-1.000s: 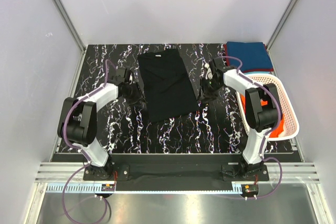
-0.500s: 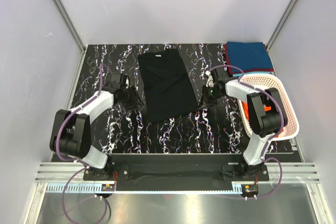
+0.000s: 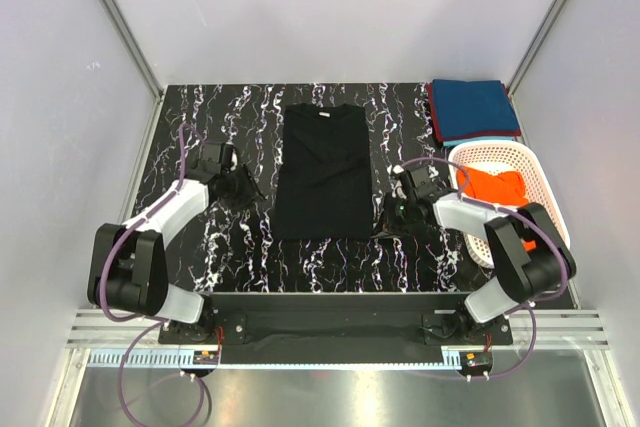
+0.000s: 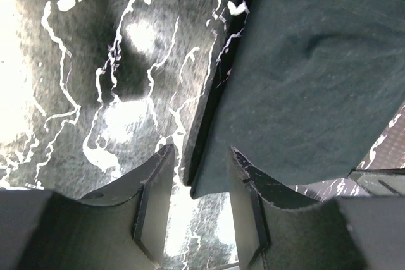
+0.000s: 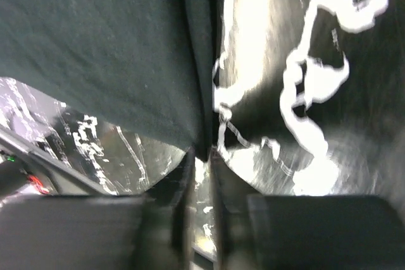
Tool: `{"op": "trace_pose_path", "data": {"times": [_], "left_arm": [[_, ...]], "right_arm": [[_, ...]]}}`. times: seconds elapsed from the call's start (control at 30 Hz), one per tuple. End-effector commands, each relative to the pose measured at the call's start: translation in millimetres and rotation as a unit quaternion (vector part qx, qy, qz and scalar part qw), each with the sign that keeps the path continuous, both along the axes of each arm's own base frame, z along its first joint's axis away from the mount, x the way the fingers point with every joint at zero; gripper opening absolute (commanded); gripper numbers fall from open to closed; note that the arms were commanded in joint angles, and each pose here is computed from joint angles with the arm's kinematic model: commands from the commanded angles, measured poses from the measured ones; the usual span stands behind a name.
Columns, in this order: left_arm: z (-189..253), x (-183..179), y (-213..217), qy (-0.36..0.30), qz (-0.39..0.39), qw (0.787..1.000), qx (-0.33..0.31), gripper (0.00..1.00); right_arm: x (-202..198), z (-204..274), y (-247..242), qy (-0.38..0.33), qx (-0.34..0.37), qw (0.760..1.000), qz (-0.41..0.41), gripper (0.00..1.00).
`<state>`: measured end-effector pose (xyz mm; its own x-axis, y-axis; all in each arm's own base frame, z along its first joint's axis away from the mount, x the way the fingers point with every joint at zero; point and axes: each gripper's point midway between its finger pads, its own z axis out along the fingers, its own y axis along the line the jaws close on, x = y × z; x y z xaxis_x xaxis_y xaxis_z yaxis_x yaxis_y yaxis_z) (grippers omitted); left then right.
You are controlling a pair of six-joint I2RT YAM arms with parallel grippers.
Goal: Fold and stack the t-shirts
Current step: Fold the tshirt
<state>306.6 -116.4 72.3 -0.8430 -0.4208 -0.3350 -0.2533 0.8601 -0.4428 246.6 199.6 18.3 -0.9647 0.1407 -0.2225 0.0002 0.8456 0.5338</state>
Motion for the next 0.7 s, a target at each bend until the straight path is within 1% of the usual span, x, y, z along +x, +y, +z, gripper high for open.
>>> {"op": "trace_pose_path", "data": {"times": [0.0, 0.07, 0.1, 0.13, 0.17, 0.2, 0.23, 0.27, 0.3, 0.33, 0.4, 0.43, 0.47, 0.5, 0.53, 0.57, 0.6, 0.67], "left_arm": [[12, -2, -4, -0.029, -0.022, 0.999, -0.007, 0.42], [9, -5, -10, -0.027, -0.038, 0.999, -0.013, 0.42], [8, -6, -13, -0.024, -0.042, 0.999, -0.017, 0.42], [6, -6, -14, -0.021, -0.043, 0.999, -0.019, 0.42], [8, 0, -15, -0.030, -0.041, 0.998, -0.022, 0.42], [9, 6, -16, -0.036, -0.039, 0.998, -0.024, 0.42], [7, 12, -17, -0.031, -0.039, 0.998, -0.028, 0.42], [23, 32, -22, -0.055, -0.042, 0.997, -0.042, 0.42], [30, 40, -29, -0.063, -0.055, 0.995, -0.059, 0.42], [37, 63, -32, -0.083, -0.059, 0.993, -0.064, 0.43], [41, 79, -37, -0.098, -0.081, 0.990, -0.065, 0.43], [32, 87, -37, -0.092, -0.086, 0.990, -0.064, 0.43], [38, 97, -41, -0.108, -0.101, 0.987, -0.065, 0.43], [38, 101, -45, -0.111, -0.114, 0.985, -0.072, 0.43], [30, 105, -46, -0.105, -0.120, 0.985, -0.071, 0.43], [33, 112, -47, -0.120, -0.131, 0.982, -0.066, 0.43], [31, 115, -48, -0.124, -0.138, 0.981, -0.063, 0.43], [24, 124, -47, -0.123, -0.151, 0.979, -0.051, 0.43]], "right_arm": [[5, 23, 0, -0.038, 0.021, 0.998, -0.045, 0.25], [5, 35, -1, -0.053, 0.025, 0.997, -0.050, 0.34], [14, 52, 0, -0.081, 0.029, 0.995, -0.046, 0.35], [18, 58, 0, -0.092, 0.024, 0.995, -0.040, 0.36], [21, 62, -2, -0.096, 0.016, 0.995, -0.034, 0.36], [38, 79, -1, -0.128, 0.015, 0.991, -0.017, 0.36], [46, 76, -1, -0.125, 0.009, 0.992, -0.010, 0.36], [53, 80, 0, -0.128, 0.010, 0.992, 0.000, 0.37], [73, 83, -1, -0.140, 0.003, 0.990, 0.011, 0.37], [83, 85, -1, -0.146, 0.001, 0.989, 0.016, 0.38], [107, 88, 2, -0.160, -0.003, 0.987, 0.031, 0.38], [116, 89, -1, -0.166, -0.007, 0.986, 0.032, 0.40], [123, 88, 0, -0.170, -0.010, 0.985, 0.036, 0.40], [134, 96, 1, -0.191, -0.014, 0.980, 0.050, 0.40], [139, 90, 3, -0.190, -0.018, 0.980, 0.058, 0.41], [144, 90, 3, -0.196, -0.020, 0.978, 0.064, 0.41], [152, 96, 5, -0.212, -0.022, 0.974, 0.077, 0.41], [160, 89, 6, -0.213, -0.019, 0.972, 0.097, 0.43]]}}
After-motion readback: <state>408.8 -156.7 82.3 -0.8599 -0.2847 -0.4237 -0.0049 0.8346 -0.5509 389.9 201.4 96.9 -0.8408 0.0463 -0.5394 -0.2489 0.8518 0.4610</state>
